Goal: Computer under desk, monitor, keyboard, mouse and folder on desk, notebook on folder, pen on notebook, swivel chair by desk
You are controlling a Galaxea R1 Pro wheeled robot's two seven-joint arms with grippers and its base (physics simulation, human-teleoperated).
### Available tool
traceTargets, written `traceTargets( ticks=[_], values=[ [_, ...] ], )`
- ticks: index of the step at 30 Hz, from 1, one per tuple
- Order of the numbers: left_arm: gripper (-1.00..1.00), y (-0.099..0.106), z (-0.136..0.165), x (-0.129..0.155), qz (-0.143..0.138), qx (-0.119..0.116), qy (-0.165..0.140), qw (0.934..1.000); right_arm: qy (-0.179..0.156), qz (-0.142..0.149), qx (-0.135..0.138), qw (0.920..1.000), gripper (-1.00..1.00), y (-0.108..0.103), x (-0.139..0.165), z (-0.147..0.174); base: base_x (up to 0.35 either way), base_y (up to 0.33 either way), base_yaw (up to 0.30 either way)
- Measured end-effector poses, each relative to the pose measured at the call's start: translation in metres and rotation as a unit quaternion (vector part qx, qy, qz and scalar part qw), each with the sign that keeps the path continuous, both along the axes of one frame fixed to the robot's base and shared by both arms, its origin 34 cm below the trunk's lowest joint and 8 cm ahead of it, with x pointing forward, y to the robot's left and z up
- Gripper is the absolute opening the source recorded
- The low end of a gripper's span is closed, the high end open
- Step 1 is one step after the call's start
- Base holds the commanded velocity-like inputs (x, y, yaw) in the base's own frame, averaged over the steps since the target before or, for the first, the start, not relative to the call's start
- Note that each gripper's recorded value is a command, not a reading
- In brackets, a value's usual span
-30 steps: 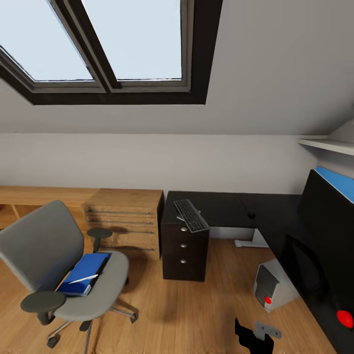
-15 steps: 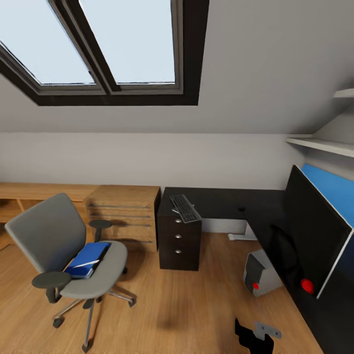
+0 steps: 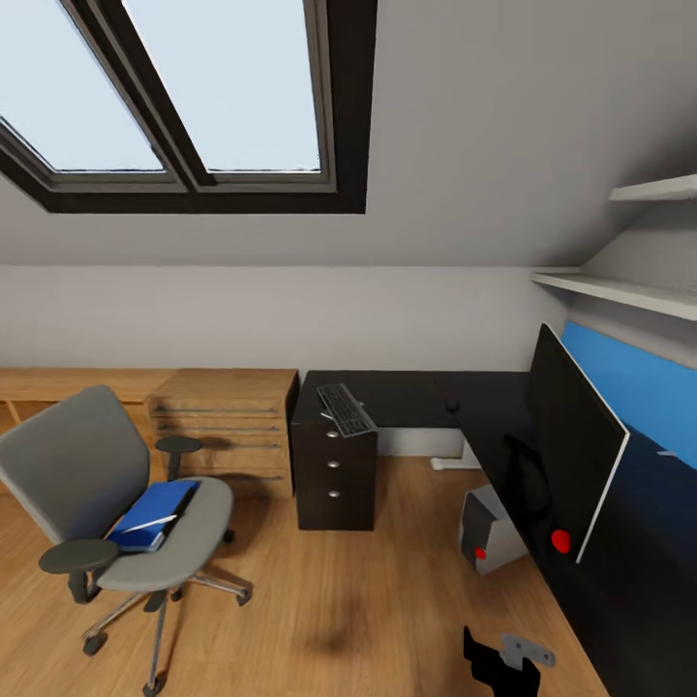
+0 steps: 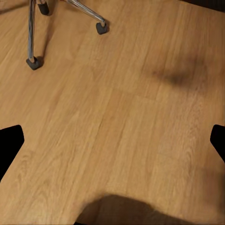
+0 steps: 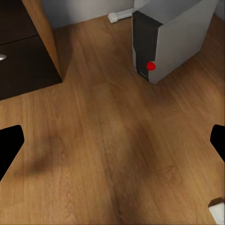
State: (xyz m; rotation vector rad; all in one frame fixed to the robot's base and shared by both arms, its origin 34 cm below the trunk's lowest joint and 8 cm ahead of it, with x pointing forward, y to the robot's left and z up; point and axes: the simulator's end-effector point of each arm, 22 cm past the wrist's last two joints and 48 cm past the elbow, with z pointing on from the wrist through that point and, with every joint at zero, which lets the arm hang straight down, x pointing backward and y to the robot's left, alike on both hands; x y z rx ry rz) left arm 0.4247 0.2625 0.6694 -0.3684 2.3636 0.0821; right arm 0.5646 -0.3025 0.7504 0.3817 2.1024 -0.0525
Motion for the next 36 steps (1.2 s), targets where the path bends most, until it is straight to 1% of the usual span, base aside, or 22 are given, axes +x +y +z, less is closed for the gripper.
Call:
traceTargets(
  ticks=[12,14,17,20,29,31,33,35,36],
  values=[
    [1.00,0.001,0.011,-0.004,0.000,0.002,-0.001,1.0000,0.000,0.000,0.000,1.0000,1.00,0.000,-0.004,0.011,-0.001,-0.001,-0.007],
    [1.00,0.003,0.014,-0.004,0.002,0.006,-0.002,1.0000,0.000,0.001,0.000,1.0000,1.00,0.000,-0.005,0.012,0.000,0.000,0.000],
    [1.00,0.011,0.017,-0.005,0.013,0.020,-0.001,0.9997,0.000,0.002,0.001,1.0000,1.00,0.002,-0.006,0.014,0.000,0.000,0.000],
    [1.00,0.015,0.020,-0.007,0.021,0.028,0.001,0.9994,0.000,0.002,0.001,1.0000,1.00,0.002,-0.007,0.017,0.000,0.000,0.000],
    [1.00,0.018,0.025,-0.012,0.024,0.028,0.003,0.9993,0.002,0.002,-0.001,1.0000,1.00,-0.001,-0.011,0.023,0.000,0.000,0.000],
    [1.00,0.018,0.026,-0.014,0.024,0.028,0.004,0.9993,0.001,0.006,-0.003,1.0000,1.00,0.000,-0.011,0.025,0.000,0.000,0.000],
    [1.00,0.018,0.027,-0.016,0.024,0.028,0.005,0.9993,0.001,0.018,-0.010,0.9998,1.00,0.002,-0.011,0.026,0.000,0.000,0.000],
    [1.00,0.018,0.026,-0.020,0.023,0.028,0.009,0.9993,0.002,0.039,-0.022,0.9990,1.00,0.006,-0.011,0.028,0.000,0.000,0.000],
    [1.00,0.018,0.026,-0.023,0.023,0.028,0.011,0.9993,0.004,0.054,-0.032,0.9980,1.00,0.009,-0.013,0.028,0.000,0.000,0.000]
  ],
)
